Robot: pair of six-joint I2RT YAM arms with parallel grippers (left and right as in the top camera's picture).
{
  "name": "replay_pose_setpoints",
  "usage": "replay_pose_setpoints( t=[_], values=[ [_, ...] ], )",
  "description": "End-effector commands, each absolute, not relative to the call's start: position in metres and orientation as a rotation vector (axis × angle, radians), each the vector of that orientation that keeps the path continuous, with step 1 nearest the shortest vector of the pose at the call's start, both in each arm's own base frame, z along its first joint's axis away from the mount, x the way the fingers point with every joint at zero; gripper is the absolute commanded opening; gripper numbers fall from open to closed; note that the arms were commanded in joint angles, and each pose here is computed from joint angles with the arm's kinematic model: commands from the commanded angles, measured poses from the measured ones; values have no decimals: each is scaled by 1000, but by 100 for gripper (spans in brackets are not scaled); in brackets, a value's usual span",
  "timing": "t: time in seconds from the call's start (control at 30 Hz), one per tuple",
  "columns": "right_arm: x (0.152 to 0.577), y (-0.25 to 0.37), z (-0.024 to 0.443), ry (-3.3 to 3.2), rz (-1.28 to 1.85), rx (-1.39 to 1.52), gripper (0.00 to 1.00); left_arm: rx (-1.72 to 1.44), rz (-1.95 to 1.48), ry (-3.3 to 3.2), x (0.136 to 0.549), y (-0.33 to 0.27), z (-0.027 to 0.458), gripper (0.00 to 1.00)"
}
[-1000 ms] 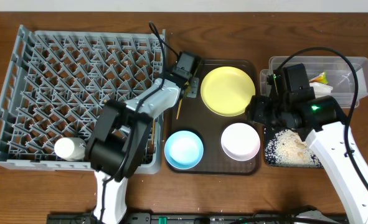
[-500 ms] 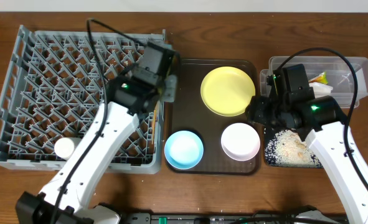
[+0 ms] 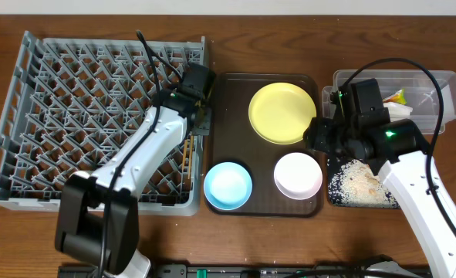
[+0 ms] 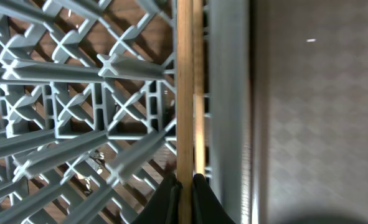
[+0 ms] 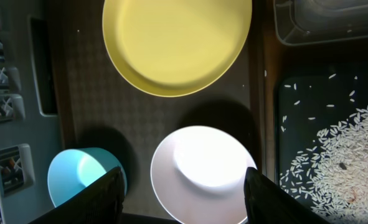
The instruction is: Sort waste into correct bins and load items into the dishwasher
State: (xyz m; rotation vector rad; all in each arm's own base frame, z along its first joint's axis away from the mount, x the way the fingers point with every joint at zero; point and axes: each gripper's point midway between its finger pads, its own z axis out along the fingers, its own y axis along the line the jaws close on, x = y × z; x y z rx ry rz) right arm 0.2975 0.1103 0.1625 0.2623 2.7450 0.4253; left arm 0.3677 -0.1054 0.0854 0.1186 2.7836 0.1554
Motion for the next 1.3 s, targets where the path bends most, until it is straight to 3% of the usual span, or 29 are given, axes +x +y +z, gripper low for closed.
replay_pose_setpoints(
  t=[0.0,0.3,0.5,0.73,1.03,1.13,1.27],
  values=[
    [295,115,160,2758,435,261,59,91,187,2796,370,-99,77,8],
    [295,115,160,2760,434,261,59,87,172,2782,372,-100,81,17],
    [295,115,160,2760,434,261,59,87,165,2779,372,-101,83,17],
    [295,115,160,2757,429,237,60,88,8,2714,361,-112,147,17],
    [298,115,161,2744,398,104,72,94,-231,2446,301,-106,267,67],
    [299,115,162,2736,393,68,76,89,-258,2363,276,-97,296,71],
    [299,115,162,2736,394,69,87,71,-261,2272,253,-84,321,84]
  ],
)
